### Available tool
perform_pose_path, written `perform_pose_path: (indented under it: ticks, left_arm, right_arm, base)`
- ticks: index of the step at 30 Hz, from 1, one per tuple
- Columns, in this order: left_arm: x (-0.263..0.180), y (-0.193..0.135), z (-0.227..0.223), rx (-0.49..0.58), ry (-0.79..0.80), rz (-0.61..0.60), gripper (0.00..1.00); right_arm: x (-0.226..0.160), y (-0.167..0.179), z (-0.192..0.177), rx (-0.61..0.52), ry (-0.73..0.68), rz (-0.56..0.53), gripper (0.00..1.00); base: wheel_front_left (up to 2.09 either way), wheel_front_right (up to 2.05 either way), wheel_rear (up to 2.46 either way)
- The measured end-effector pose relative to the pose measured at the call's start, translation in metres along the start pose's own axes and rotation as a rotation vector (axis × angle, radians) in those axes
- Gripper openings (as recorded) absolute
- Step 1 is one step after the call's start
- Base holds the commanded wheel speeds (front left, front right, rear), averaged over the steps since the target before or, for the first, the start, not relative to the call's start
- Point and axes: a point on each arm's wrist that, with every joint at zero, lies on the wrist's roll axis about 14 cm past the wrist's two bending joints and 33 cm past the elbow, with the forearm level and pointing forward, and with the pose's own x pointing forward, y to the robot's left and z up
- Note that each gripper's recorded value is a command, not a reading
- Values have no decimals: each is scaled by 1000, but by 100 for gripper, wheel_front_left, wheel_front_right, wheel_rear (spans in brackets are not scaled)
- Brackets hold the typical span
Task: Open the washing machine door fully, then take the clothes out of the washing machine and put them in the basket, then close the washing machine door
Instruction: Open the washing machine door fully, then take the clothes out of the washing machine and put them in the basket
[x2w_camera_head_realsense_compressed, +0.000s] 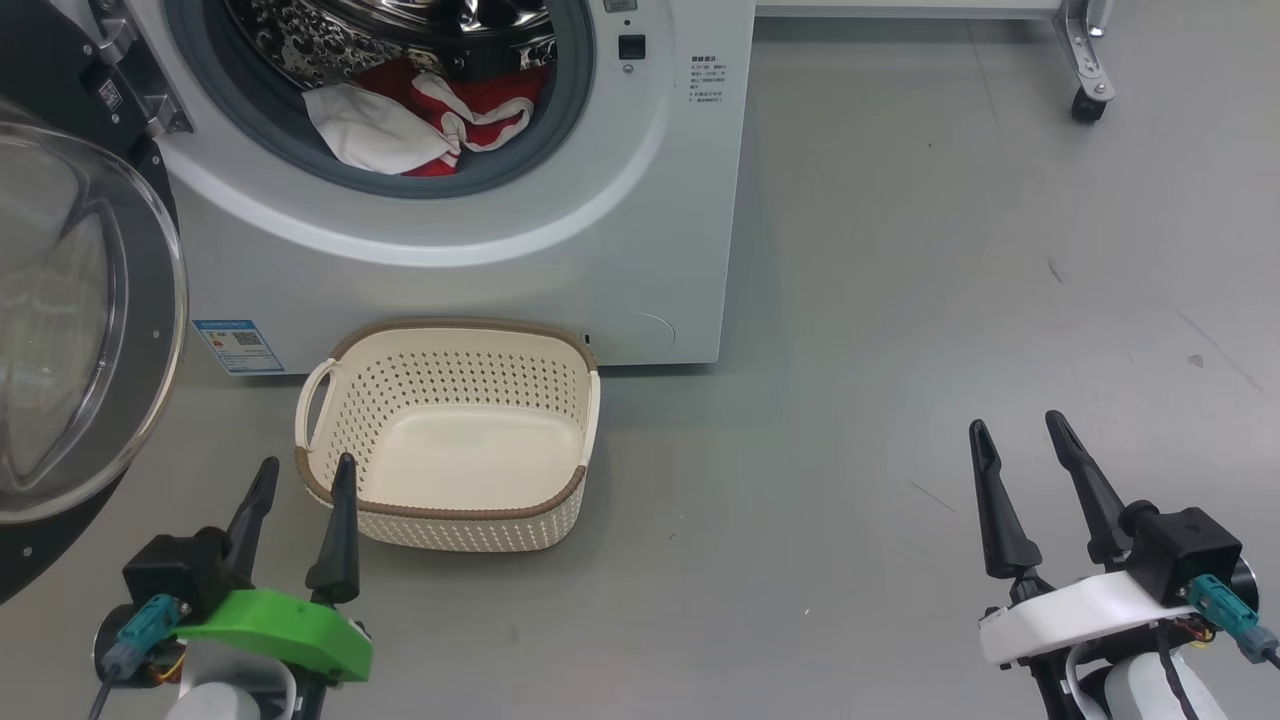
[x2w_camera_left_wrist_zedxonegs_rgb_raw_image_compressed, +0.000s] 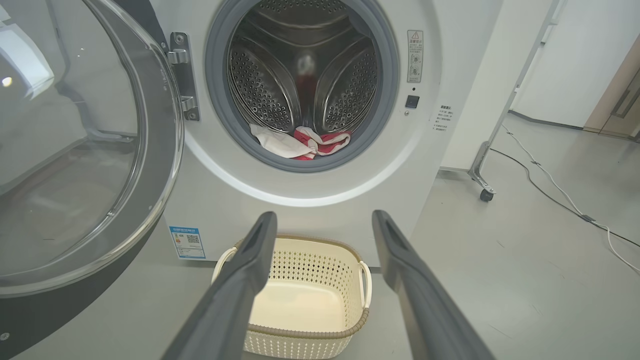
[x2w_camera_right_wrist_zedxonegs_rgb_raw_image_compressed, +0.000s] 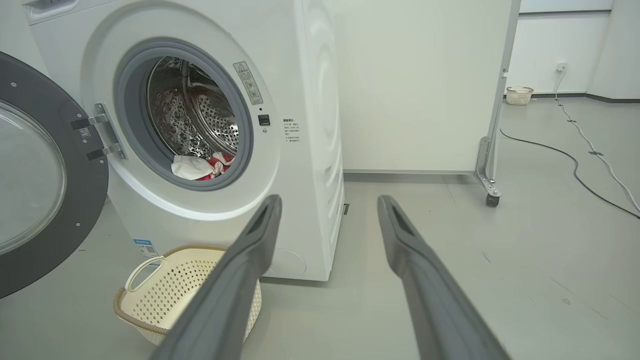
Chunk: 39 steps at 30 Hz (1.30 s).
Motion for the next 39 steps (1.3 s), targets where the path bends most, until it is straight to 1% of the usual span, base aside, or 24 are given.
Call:
perform_pose_path:
  ticks: [16,26,31,39]
  left_arm:
    - [0,-1,0,10,-6,-6,100]
    - [0,1,0,20,-6,3,100]
    - [0,1,0,24,-7,2,100]
    - [-4,2,-2,53,1,0,100]
  right_arm:
    - [-1,0,-6,3,19,-2,100]
    - [-1,3,-10,-27,31,16,100]
    - [-2,1,-12,-37,39,7,100]
    - [-3,1,-13,-37,43,6,100]
  base:
    - [0,0,0]
    - [0,0,0]
    - [0,0,0]
    - [0,0,0]
